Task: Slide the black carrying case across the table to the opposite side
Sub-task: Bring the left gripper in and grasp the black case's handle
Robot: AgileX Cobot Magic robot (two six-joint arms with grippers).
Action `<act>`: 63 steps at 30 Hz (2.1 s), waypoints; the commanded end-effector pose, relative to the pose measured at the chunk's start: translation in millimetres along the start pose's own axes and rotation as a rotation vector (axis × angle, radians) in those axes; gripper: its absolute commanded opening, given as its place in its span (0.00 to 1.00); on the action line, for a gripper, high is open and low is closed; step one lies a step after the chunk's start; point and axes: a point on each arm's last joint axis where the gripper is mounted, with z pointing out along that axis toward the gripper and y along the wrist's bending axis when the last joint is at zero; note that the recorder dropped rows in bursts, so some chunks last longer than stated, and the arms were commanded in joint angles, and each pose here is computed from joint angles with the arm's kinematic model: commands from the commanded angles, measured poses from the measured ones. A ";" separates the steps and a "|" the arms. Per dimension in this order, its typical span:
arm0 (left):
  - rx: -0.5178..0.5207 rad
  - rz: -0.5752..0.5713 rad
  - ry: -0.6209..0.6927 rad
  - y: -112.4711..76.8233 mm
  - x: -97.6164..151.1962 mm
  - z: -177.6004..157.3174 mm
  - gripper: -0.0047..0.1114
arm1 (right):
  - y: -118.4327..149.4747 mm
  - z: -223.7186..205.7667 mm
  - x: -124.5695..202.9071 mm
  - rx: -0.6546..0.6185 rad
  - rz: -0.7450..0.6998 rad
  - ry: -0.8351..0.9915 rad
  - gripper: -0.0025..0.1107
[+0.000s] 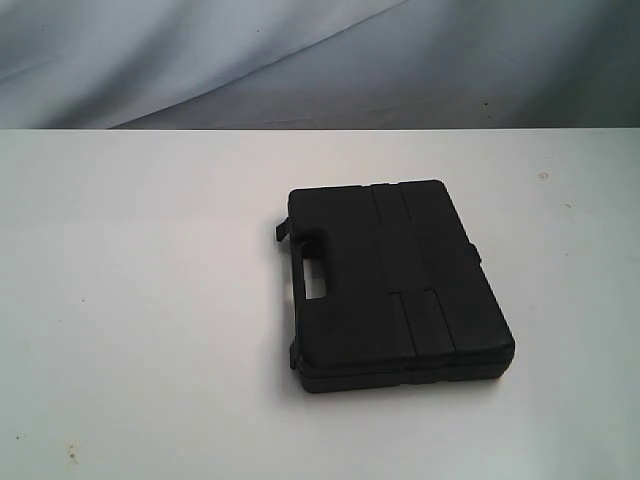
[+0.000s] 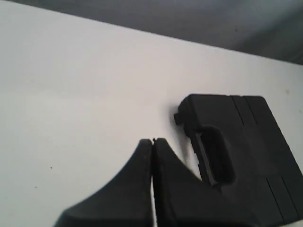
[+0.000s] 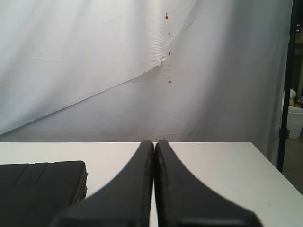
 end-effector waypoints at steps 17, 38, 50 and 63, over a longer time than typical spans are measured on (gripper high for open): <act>-0.027 0.173 0.406 -97.1 4.2 135.7 0.04 | -0.5 -0.4 0.8 0.009 -0.003 -0.003 0.02; -0.200 0.001 0.723 -133.5 27.4 238.2 0.04 | -0.5 -0.4 0.8 0.009 -0.003 -0.003 0.02; -0.274 -0.028 0.763 -138.0 42.7 281.6 0.04 | -0.5 -0.4 0.8 0.009 -0.002 -0.003 0.02; -0.201 0.010 0.733 -144.1 54.0 307.6 0.27 | -0.5 -0.4 0.8 0.009 -0.002 -0.003 0.02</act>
